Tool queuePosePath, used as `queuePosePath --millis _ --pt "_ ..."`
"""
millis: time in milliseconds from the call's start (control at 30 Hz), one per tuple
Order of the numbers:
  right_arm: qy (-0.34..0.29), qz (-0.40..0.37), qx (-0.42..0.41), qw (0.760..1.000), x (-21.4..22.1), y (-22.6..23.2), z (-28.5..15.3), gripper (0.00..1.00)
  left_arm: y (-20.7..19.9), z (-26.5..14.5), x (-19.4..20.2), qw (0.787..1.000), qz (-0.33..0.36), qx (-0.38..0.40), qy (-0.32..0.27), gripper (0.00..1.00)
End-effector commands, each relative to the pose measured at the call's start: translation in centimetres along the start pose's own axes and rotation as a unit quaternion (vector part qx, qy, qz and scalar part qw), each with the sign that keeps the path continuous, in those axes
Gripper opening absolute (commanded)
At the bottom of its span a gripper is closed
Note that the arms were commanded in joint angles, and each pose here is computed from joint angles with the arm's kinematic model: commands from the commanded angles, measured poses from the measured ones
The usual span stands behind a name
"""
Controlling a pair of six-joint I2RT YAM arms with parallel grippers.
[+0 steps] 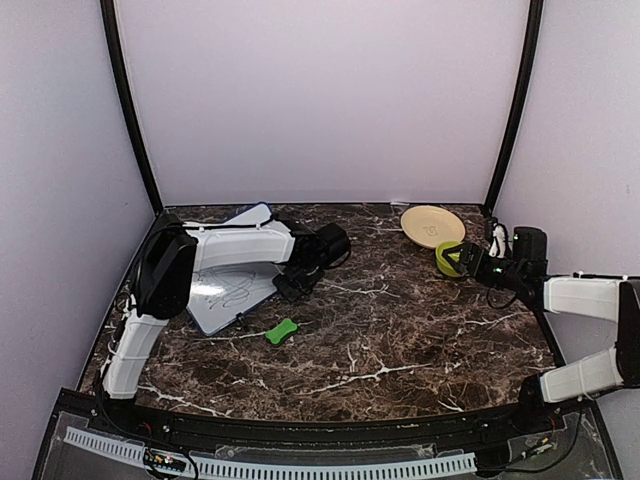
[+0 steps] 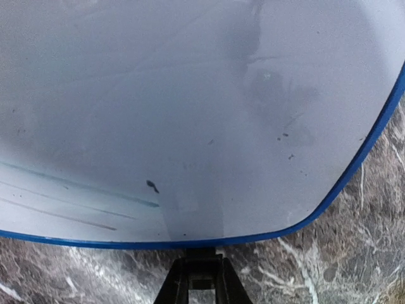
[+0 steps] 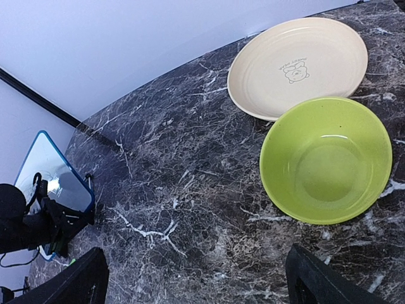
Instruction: Erase the whiteboard
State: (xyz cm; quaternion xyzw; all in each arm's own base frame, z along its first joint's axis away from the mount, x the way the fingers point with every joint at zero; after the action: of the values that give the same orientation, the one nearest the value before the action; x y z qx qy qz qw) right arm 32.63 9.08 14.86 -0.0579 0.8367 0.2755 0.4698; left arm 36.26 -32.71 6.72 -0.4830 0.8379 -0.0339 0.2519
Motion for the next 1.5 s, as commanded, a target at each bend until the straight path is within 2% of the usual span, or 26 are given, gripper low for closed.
queuePosePath --millis 0,133,267,367,433,600,767,900,1000,1100,1133,1200,1233,1267,1300,1333,1367,1400,1433,1467 --pt "-0.012 -0.013 -0.009 1.000 -0.3 0.6 -0.5 0.99 -0.2 -1.5 2.3 0.999 -0.030 0.006 0.023 0.00" --pt "-0.013 -0.016 -0.010 1.000 -0.5 0.8 -0.7 0.99 -0.6 -1.2 3.8 0.999 -0.026 0.011 0.040 0.02" --pt "-0.019 -0.022 -0.015 0.999 -0.8 1.0 -0.8 0.99 -1.7 -1.1 4.9 0.998 -0.003 0.027 0.063 0.24" --pt "-0.022 -0.025 -0.023 0.999 -1.0 1.3 -0.9 0.99 -2.0 -1.6 4.7 0.998 0.004 0.030 0.062 0.48" --pt "-0.023 -0.025 -0.028 0.999 -1.0 1.4 -0.8 0.99 -2.3 -2.0 4.6 0.997 0.009 0.034 0.063 0.54" --pt "-0.024 -0.027 -0.039 0.999 -1.0 1.7 -0.8 0.99 -3.4 -3.6 5.6 0.993 0.042 0.065 0.085 0.61" --pt "-0.027 -0.032 -0.044 0.998 -1.2 1.9 -0.9 0.98 -4.2 -7.2 6.4 0.986 0.084 0.107 0.098 0.67" --pt "-0.030 -0.041 -0.051 0.997 -1.4 2.5 -0.9 0.99 -6.0 -10.9 6.3 0.965 0.152 0.176 0.119 0.70" --pt "-0.028 -0.044 -0.051 0.997 -1.5 2.7 -0.8 0.99 -7.2 -14.0 5.3 0.945 0.191 0.235 0.126 0.76" --pt "-0.031 -0.050 -0.062 0.996 -1.9 3.2 -0.7 0.99 -7.1 -15.1 4.3 0.936 0.221 0.245 0.120 0.77" --pt "-0.031 -0.057 -0.074 0.995 -2.0 3.7 -0.7 0.98 -6.8 -15.7 3.4 0.938 0.224 0.241 0.109 0.78" --pt "-0.025 -0.085 -0.092 0.992 -2.0 5.2 -0.3 0.99 -5.9 -16.8 1.2 0.947 0.210 0.231 0.078 0.86" --pt "-0.022 -0.109 -0.103 0.988 -2.0 6.3 0.0 0.98 -5.4 -16.7 0.6 0.947 0.219 0.227 0.065 0.88" --pt "-0.019 -0.130 -0.116 0.985 -1.9 7.4 0.3 0.98 -5.7 -18.4 -1.2 0.945 0.207 0.249 0.051 0.89" --pt "-0.014 -0.148 -0.131 0.980 -1.7 8.6 0.7 0.99 -4.9 -17.9 -1.8 0.942 0.225 0.244 0.044 0.89" --pt "-0.008 -0.167 -0.151 0.974 -1.5 9.8 1.1 0.99 -5.5 -19.4 -3.5 0.936 0.210 0.277 0.053 0.89" --pt "-0.004 -0.189 -0.178 0.966 -1.6 11.5 1.5 0.98 -5.2 -20.0 -3.8 0.920 0.229 0.309 0.078 0.89" --pt "0.010 -0.214 -0.209 0.954 -0.9 13.2 2.0 0.99 -3.8 -17.2 -4.9 0.923 0.237 0.290 0.087 0.89" --pt "0.019 -0.236 -0.234 0.943 -0.5 14.7 2.4 0.99 -4.3 -19.3 -5.8 0.900 0.238 0.350 0.107 0.89" --pt "0.040 -0.254 -0.255 0.932 0.5 15.9 2.9 0.99 -2.6 -16.5 -6.7 0.904 0.243 0.335 0.109 0.89"
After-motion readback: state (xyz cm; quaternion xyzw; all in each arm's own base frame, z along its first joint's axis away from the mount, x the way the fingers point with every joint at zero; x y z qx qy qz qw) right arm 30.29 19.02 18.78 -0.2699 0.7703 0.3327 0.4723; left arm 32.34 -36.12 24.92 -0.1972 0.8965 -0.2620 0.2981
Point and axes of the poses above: each gripper's point midway between its finger pads, its own z axis out along the fingers, its own y axis along the line the jaws close on, x = y × z, the point moved 3 cm from there along -z, back along the fingers, and after that the axes turned 13 degrees about -z, right-handed, at the moved point
